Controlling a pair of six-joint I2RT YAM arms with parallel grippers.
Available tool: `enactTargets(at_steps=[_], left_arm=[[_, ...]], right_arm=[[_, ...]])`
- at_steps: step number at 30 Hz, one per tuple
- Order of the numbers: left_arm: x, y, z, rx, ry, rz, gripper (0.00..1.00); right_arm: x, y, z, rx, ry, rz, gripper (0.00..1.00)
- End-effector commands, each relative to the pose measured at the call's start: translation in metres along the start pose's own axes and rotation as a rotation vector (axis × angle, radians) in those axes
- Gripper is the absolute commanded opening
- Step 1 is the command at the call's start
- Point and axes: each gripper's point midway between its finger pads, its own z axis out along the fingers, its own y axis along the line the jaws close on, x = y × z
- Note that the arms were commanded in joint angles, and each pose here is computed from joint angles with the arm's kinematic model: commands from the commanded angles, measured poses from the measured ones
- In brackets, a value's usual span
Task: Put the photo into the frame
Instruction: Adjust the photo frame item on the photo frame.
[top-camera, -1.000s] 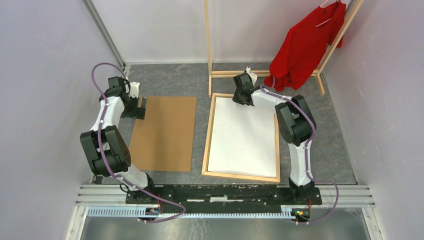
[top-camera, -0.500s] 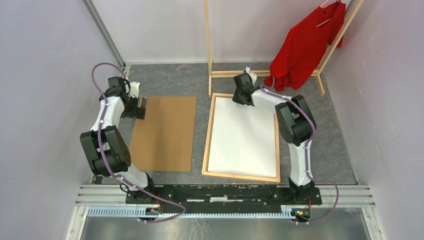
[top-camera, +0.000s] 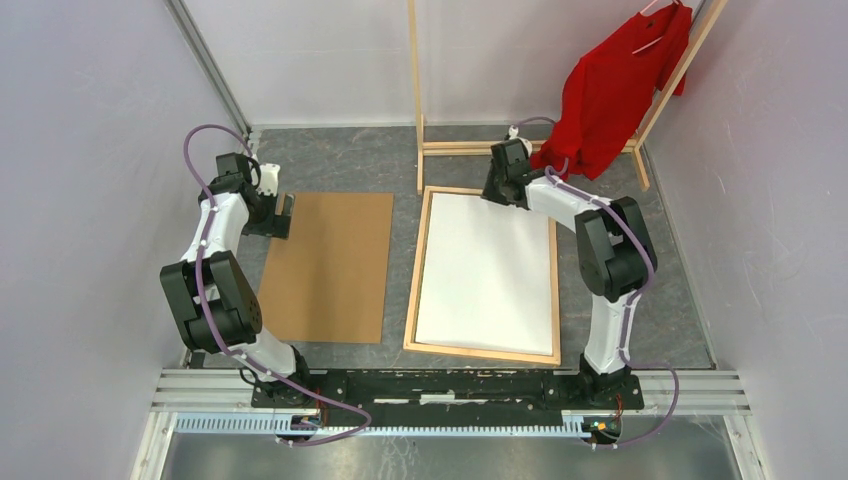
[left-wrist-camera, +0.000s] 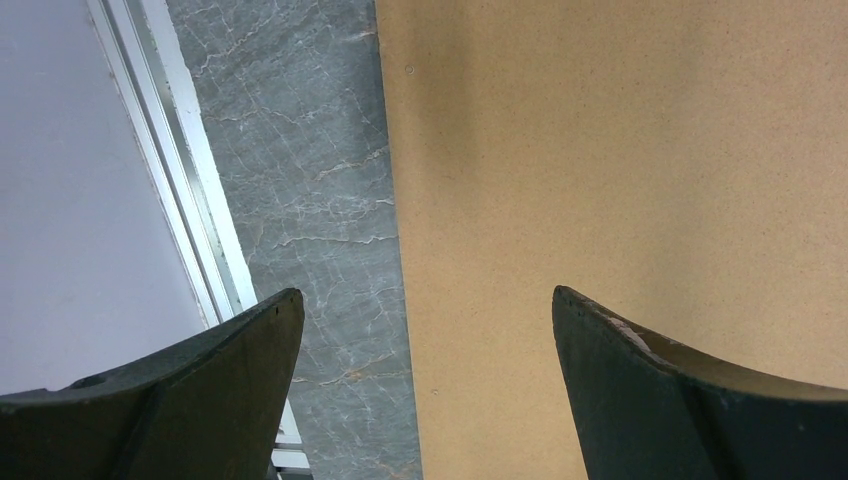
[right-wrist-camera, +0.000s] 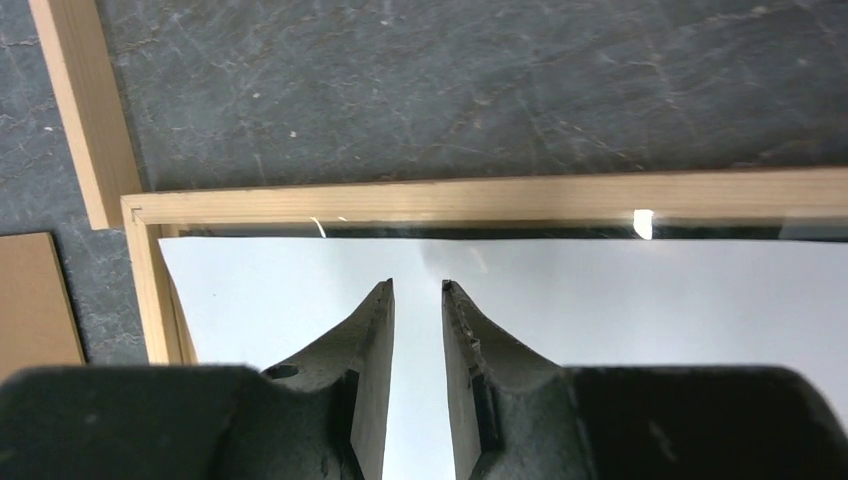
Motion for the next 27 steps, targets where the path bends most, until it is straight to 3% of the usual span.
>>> enactTargets(at_steps=[1,6,18,22,27], left_arm=[[-0.016,0.009,-0.007,-0.036,-0.053,0.042,1.0],[-0.015,0.009,-0.007,-0.034,-0.05,0.039,1.0],[-0.011,-0.003,-0.001,0.022,-0.04,0.039,1.0],[-0.012,-0.022,0.002,0.052,-0.036,0.083,1.0],[-0.028,-0.073,-0.006,0.109,-0.074,0.207,1.0]], right_arm=[[-0.015,-0.024,-0.019,0.035,-0.037,-0.013,0.29],[-0.02,-0.059,-0.016,0.093,-0.042,0.017,0.28],[0.005,-0.082,0.013,0.173,0.048,-0.027,0.24],[0.012,-0.087,0.015,0.189,0.059,-0.037,0.23],[0.004,-0.084,0.012,0.184,0.051,-0.047,0.24]])
